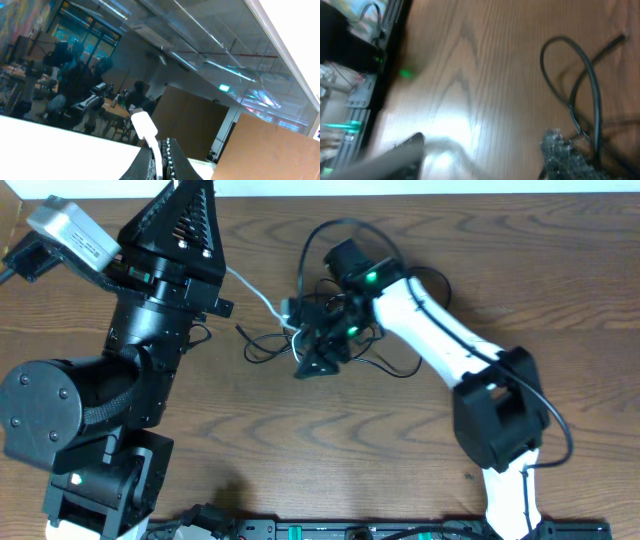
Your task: Untangle cables
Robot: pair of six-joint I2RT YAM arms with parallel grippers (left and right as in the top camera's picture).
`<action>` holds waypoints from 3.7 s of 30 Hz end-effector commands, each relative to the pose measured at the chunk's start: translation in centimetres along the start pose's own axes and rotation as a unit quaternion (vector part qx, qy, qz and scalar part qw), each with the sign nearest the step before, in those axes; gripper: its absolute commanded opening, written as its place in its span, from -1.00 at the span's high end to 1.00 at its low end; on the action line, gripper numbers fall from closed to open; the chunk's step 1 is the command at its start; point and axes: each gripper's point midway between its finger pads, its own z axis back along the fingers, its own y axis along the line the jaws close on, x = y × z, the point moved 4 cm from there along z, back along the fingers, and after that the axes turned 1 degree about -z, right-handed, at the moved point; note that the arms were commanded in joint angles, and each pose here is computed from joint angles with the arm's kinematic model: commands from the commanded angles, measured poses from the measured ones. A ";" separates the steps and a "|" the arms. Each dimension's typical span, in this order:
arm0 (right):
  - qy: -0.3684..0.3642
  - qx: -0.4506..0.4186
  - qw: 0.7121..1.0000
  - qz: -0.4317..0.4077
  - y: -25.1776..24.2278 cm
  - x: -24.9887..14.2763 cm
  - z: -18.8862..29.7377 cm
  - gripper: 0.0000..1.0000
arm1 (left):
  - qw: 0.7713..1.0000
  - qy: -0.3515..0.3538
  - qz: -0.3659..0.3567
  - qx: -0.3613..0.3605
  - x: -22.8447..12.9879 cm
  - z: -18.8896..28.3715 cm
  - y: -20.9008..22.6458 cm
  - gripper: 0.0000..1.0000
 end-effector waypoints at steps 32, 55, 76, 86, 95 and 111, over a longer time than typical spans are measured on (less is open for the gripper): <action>-0.398 -0.318 0.840 -0.189 14.4 9.0 39.6 0.98 | 0.928 0.282 -0.075 0.231 -12.6 1.6 10.1 0.85; -0.260 -0.254 0.854 -0.374 0.3 7.0 25.8 0.98 | 0.881 0.379 -0.075 0.275 -16.8 3.3 12.5 -0.21; -0.371 -0.383 0.817 -0.221 8.5 15.4 37.5 0.98 | 0.861 0.427 -0.085 0.263 -19.5 2.8 13.6 -0.50; -0.321 -0.516 0.731 -0.311 2.6 7.8 42.0 0.98 | 0.861 0.428 -0.085 0.263 -19.5 2.8 13.6 -0.93; -0.411 -0.660 0.544 -0.316 2.9 -2.0 58.3 0.98 | 0.860 0.428 -0.086 0.264 -19.5 2.8 13.6 -0.95; -0.317 -0.675 0.430 -0.509 -0.9 -24.7 62.3 0.98 | 0.845 0.451 -0.084 0.274 -21.1 2.8 14.6 -0.95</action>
